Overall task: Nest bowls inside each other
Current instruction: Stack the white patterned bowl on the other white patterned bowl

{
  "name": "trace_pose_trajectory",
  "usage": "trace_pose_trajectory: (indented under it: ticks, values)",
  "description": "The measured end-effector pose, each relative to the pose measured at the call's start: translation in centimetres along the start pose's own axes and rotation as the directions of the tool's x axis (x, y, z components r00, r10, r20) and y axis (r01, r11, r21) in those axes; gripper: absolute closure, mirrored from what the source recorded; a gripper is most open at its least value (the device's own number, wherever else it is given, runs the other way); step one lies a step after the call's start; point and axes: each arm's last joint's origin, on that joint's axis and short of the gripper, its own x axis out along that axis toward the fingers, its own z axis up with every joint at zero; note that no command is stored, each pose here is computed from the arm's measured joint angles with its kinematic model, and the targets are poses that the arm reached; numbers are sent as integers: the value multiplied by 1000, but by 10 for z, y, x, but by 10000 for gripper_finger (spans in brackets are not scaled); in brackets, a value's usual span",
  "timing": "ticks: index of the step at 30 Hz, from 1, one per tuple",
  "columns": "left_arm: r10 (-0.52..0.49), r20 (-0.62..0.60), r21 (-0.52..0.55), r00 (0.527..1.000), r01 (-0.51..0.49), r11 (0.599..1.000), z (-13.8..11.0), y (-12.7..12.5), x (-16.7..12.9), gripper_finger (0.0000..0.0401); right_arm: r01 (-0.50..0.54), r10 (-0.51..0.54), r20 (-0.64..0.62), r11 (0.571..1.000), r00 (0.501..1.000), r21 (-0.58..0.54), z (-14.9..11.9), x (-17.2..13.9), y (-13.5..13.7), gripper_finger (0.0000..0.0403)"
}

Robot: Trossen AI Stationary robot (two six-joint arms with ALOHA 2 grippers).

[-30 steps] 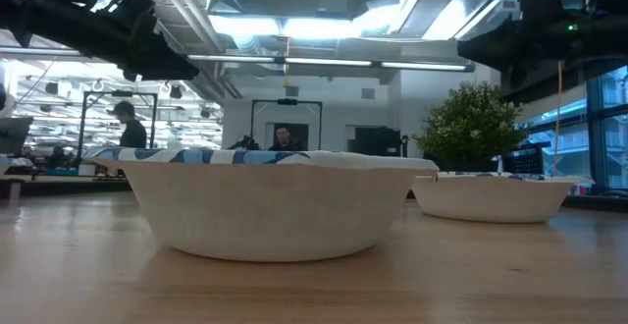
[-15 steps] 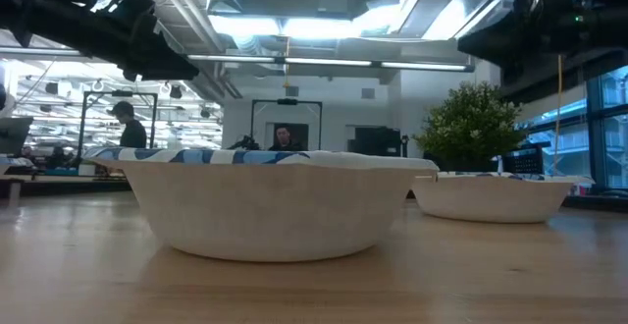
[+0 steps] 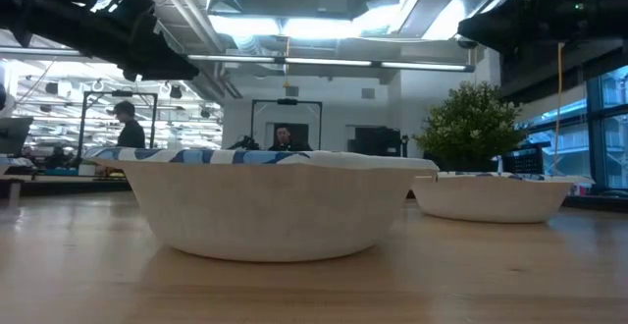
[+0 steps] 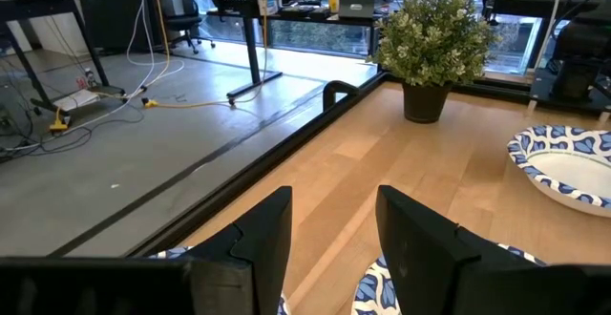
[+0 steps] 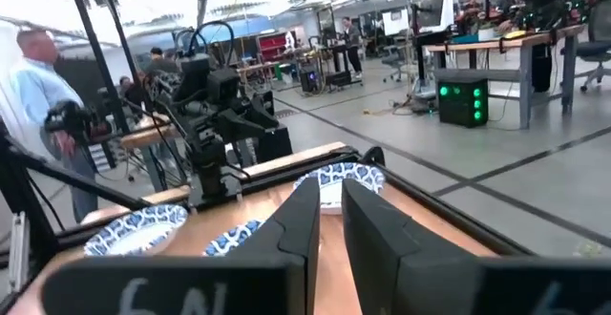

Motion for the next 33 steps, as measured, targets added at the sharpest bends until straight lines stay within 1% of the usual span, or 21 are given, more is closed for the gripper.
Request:
trace_pose_trajectory:
  ticks: [5,9,13,18,20,23,25,27,30,33]
  values:
    - [0,0,0,1000,0,1000,0,0,0,252,10,-13,-61,999,998,-46,-6,0,-1,351]
    - [0,0,0,1000,0,1000,0,0,0,252,27,-33,-116,999,993,-47,-11,-1,-3,329]
    - [0,0,0,1000,0,1000,0,0,0,252,42,-48,-141,998,989,-50,-14,-1,-3,281]
    - [0,0,0,1000,0,1000,0,0,0,252,43,-49,-148,998,988,-45,-15,-1,-4,194]
    - [0,0,0,1000,0,1000,0,0,0,252,48,-47,-148,999,988,4,-15,0,-3,164]
    - [0,0,0,1000,0,1000,0,0,0,252,3,13,-153,995,988,102,-14,0,-2,134]
    - [0,0,0,1000,0,1000,0,0,0,252,-48,73,-164,987,984,151,-15,-1,0,122]
    - [0,0,0,1000,0,1000,0,0,0,252,-80,108,-170,983,980,163,-15,-1,1,118]
    - [0,0,0,1000,0,1000,0,0,0,252,-67,103,-190,979,976,190,-17,0,1,116]
    - [0,0,0,1000,0,1000,0,0,0,252,-39,89,-264,981,960,189,-24,1,-1,116]
